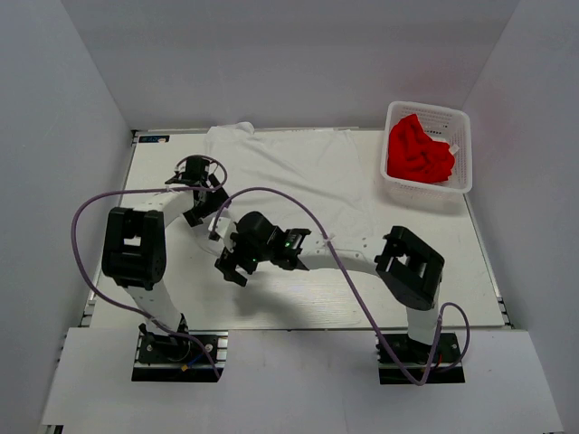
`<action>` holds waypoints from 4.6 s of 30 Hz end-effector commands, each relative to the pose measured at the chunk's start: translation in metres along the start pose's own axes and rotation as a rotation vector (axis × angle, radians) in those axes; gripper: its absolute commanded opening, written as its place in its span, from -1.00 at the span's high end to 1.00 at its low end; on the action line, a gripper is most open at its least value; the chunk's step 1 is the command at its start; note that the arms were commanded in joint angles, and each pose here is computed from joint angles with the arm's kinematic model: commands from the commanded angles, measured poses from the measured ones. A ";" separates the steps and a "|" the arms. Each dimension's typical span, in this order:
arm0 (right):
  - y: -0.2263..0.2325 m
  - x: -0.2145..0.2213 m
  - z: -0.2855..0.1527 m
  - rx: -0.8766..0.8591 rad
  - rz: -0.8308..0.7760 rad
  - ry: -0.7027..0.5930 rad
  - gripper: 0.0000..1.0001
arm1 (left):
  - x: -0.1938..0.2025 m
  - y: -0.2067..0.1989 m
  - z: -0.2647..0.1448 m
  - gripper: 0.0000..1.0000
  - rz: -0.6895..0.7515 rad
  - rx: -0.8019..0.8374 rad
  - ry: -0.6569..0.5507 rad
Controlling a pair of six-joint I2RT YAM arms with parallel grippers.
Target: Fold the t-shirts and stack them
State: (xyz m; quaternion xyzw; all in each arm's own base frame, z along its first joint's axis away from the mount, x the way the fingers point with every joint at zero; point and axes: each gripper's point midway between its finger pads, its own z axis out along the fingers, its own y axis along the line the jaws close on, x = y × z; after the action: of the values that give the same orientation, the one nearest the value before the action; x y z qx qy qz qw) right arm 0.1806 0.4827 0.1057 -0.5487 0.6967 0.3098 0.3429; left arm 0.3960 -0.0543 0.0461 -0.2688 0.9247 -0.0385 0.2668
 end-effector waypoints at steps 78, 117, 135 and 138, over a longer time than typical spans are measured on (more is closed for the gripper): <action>-0.178 0.184 -0.141 0.674 1.012 0.075 -0.81 | 0.113 0.067 -0.093 -1.00 -0.140 0.094 0.075; -0.200 0.150 -0.230 0.933 0.988 -0.295 -0.81 | 0.158 0.111 -0.119 -0.96 -0.183 -0.217 0.330; -0.197 0.200 -0.261 1.059 1.082 -0.187 -0.81 | 0.186 0.132 -0.074 -0.28 -0.279 -0.393 0.380; -0.194 0.213 -0.263 1.070 1.104 -0.143 -0.81 | 0.190 0.136 -0.072 0.34 -0.248 -0.407 0.402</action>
State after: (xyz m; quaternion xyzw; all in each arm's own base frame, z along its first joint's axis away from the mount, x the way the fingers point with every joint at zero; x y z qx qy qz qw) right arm 0.3049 0.1208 0.0789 0.1336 0.8919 0.1079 0.4184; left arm 0.1645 -0.0575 0.0081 -0.4234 0.9058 0.0160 0.0052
